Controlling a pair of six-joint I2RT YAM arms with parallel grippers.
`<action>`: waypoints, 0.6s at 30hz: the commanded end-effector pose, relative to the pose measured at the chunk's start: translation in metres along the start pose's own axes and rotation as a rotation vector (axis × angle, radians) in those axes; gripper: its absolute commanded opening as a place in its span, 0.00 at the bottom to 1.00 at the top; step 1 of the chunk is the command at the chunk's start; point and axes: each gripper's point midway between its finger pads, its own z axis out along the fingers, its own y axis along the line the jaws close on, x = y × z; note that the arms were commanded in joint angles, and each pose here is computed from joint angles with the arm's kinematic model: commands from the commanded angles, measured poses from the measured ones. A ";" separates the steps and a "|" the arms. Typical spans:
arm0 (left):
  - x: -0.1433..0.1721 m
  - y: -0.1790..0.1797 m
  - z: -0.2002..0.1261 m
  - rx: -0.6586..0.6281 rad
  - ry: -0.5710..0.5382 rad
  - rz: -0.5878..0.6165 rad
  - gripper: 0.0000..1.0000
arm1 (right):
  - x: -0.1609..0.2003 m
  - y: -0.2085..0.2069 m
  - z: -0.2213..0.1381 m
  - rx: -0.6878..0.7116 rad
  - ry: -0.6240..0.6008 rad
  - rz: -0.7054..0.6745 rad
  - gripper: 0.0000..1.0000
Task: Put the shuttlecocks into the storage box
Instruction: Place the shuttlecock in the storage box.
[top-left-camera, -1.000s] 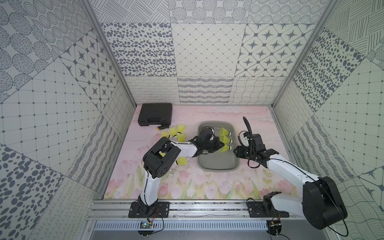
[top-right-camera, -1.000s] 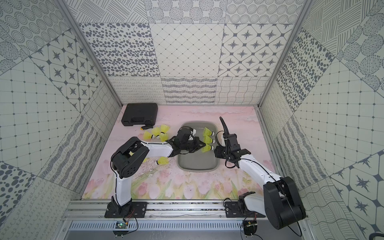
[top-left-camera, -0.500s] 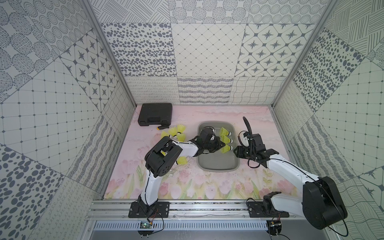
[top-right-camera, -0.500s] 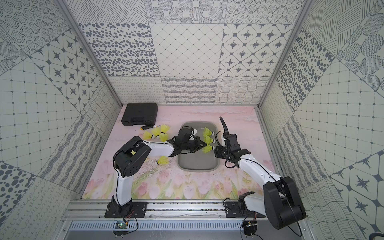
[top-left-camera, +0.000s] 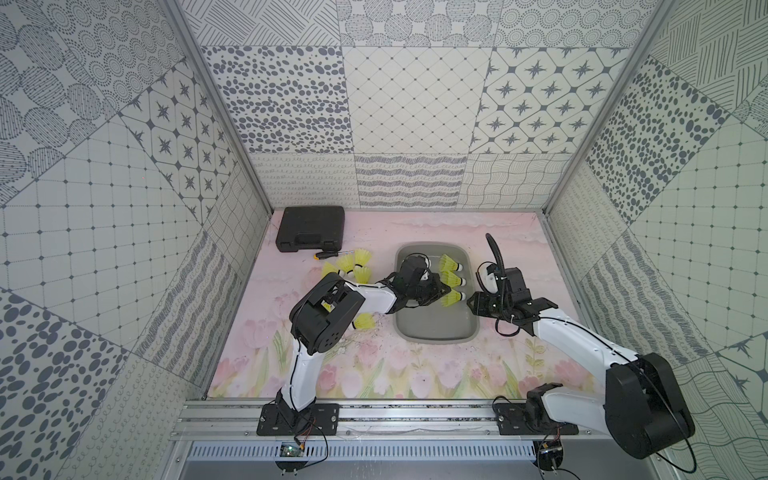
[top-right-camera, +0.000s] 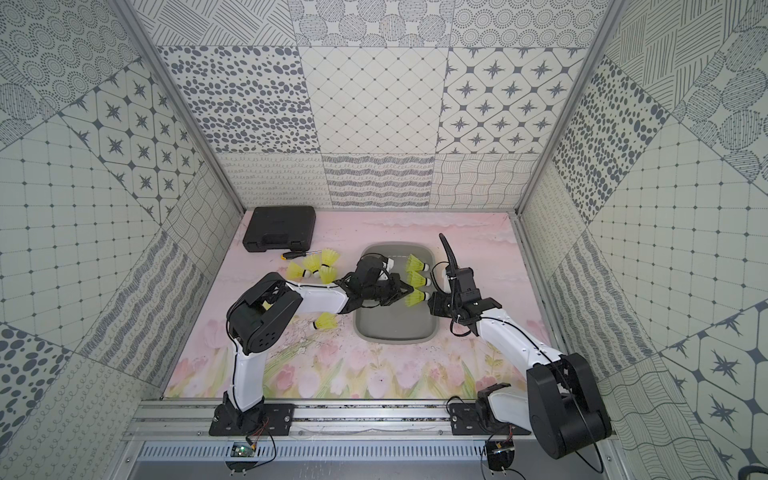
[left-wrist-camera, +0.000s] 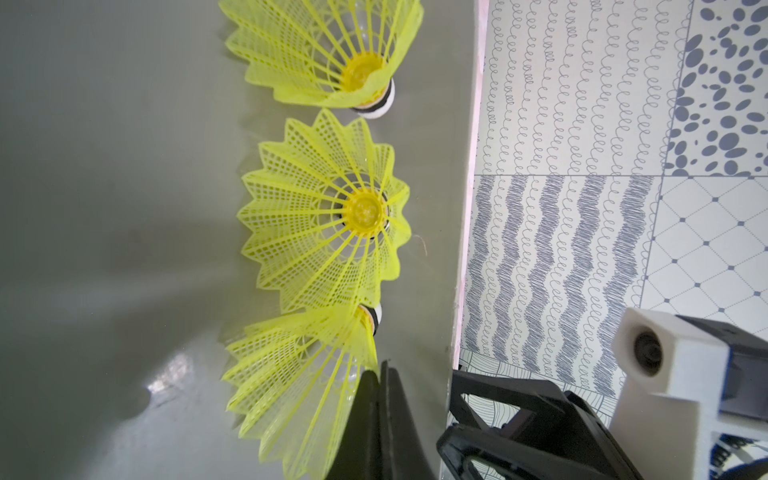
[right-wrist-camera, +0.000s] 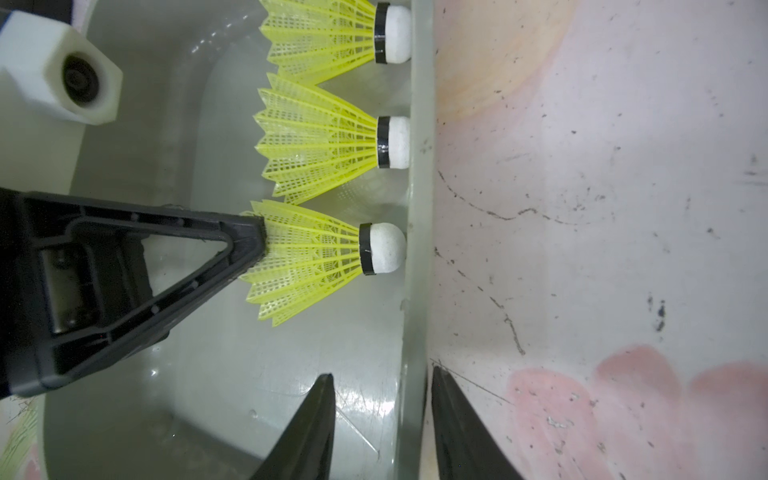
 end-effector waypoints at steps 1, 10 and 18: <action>-0.001 -0.013 0.003 0.059 0.006 0.019 0.00 | 0.000 0.001 0.003 -0.013 -0.007 -0.005 0.42; -0.002 -0.010 0.007 0.053 0.007 0.016 0.00 | 0.001 0.001 0.003 -0.019 -0.001 -0.009 0.42; -0.005 -0.008 0.006 0.032 -0.005 0.025 0.10 | 0.001 0.001 0.002 -0.016 0.000 -0.010 0.42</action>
